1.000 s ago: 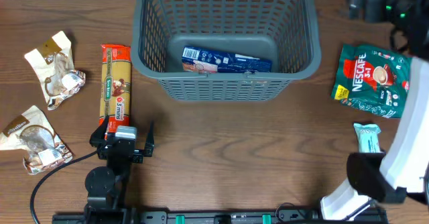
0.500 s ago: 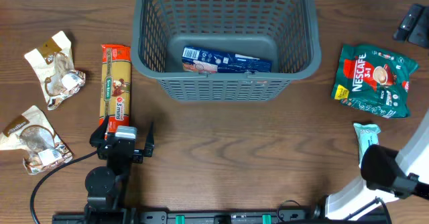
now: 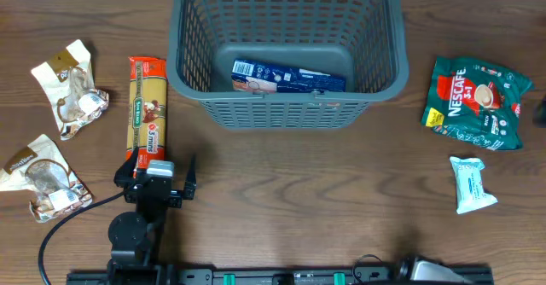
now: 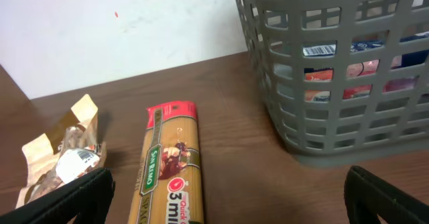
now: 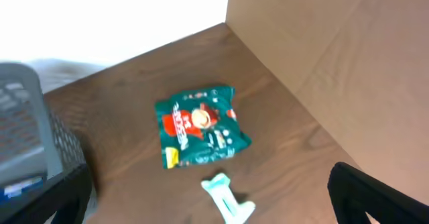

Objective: Pack container
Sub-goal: 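Withdraw the right gripper from the basket to the right, then move the right gripper down toward the green Nescafe coffee bag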

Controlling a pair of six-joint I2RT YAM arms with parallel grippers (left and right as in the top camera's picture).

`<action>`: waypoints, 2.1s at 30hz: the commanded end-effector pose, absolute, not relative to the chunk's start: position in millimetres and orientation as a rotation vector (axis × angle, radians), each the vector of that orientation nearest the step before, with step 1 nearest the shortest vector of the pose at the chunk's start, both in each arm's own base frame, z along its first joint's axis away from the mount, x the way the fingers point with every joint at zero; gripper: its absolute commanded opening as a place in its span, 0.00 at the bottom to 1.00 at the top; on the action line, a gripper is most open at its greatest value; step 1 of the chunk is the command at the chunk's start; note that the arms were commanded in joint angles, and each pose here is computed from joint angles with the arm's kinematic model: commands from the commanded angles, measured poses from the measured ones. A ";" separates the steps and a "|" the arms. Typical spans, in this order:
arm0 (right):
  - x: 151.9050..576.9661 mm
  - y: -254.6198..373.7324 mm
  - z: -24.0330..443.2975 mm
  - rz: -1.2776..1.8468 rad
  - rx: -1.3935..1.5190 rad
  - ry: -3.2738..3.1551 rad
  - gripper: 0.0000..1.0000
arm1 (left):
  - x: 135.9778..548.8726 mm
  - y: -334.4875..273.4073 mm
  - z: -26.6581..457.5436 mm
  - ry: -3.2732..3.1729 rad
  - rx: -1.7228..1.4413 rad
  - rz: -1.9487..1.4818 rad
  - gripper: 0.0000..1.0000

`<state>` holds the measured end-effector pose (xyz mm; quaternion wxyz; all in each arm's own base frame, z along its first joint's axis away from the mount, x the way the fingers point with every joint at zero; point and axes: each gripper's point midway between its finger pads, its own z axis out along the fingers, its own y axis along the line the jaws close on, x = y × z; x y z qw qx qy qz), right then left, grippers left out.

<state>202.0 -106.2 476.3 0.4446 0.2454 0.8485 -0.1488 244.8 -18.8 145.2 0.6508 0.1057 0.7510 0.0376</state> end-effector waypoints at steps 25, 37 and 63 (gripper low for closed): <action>217.7 -108.1 211.4 -0.180 0.700 2.452 0.99 | 244.0 -22.2 130.0 1.737 0.269 0.077 0.99; 235.1 -169.6 185.4 0.163 0.900 2.307 0.99 | 244.0 -22.2 130.0 1.737 0.269 0.077 0.99; 249.6 -261.9 159.3 0.079 1.070 2.356 0.99 | 244.0 -22.2 130.0 1.737 0.269 0.077 0.99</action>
